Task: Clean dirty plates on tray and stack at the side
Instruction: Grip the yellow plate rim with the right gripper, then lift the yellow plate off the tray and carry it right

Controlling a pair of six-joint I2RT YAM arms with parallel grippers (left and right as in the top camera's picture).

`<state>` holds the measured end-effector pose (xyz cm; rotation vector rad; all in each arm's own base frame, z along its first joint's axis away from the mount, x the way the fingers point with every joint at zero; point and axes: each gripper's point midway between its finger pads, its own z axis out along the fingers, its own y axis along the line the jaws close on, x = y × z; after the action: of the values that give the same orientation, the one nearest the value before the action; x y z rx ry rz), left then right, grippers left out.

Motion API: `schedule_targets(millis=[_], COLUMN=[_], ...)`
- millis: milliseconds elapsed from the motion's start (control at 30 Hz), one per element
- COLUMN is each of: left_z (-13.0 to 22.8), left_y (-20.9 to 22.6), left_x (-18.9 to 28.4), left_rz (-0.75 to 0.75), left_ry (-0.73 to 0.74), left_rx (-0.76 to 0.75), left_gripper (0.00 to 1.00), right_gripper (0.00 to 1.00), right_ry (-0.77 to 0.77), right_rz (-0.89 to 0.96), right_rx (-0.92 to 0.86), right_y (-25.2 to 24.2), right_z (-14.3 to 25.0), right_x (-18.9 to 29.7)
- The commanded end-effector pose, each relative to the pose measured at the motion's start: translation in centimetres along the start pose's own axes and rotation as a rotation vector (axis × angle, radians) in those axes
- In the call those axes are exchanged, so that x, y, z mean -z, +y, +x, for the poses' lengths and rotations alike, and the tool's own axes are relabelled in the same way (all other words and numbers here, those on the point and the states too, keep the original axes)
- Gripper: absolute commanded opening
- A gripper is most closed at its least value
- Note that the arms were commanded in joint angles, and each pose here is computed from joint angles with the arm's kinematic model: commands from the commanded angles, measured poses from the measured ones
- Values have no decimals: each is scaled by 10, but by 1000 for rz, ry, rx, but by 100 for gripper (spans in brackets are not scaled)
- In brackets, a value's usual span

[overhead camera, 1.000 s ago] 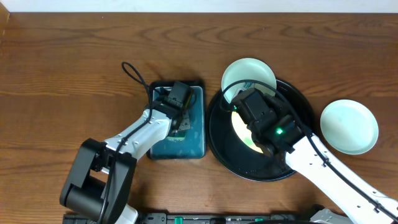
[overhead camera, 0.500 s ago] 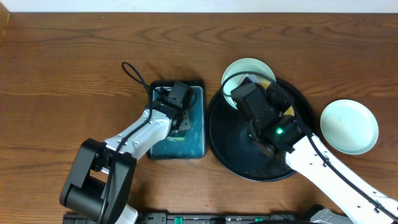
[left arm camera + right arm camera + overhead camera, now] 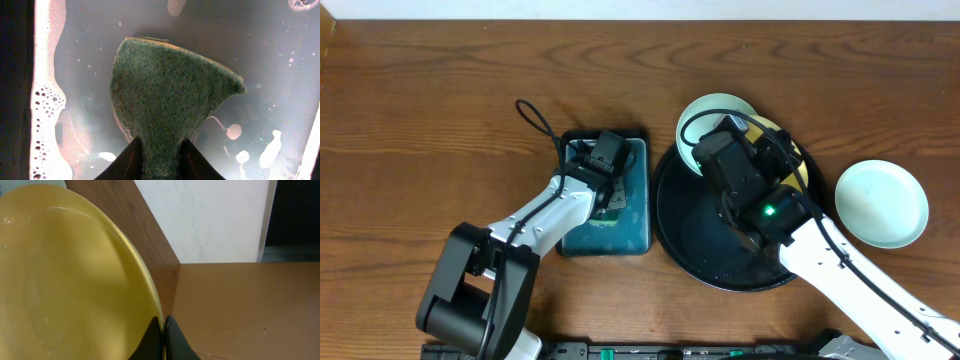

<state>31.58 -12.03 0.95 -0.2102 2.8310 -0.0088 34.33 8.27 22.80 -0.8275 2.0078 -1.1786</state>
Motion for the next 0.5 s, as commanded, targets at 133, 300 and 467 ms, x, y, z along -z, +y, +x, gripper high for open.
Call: schedule_targets(millis=[133,300,467], left_z=[7,7,8], left_y=[6,6,7], left_x=[-8,-8,-8], left_rz=[-29,-29,-30], left_ry=[29,29,31], left_rx=[1,1,1], left_gripper=[26,26,26], right_gripper=[1,1,1], right_ry=[-38,-69,-8], right_rz=[-47,-154,-203], right_rx=[-85,-188,-473], right_y=[4,21,22], right_z=[-11,-17,-6], right_x=[3,3,-10])
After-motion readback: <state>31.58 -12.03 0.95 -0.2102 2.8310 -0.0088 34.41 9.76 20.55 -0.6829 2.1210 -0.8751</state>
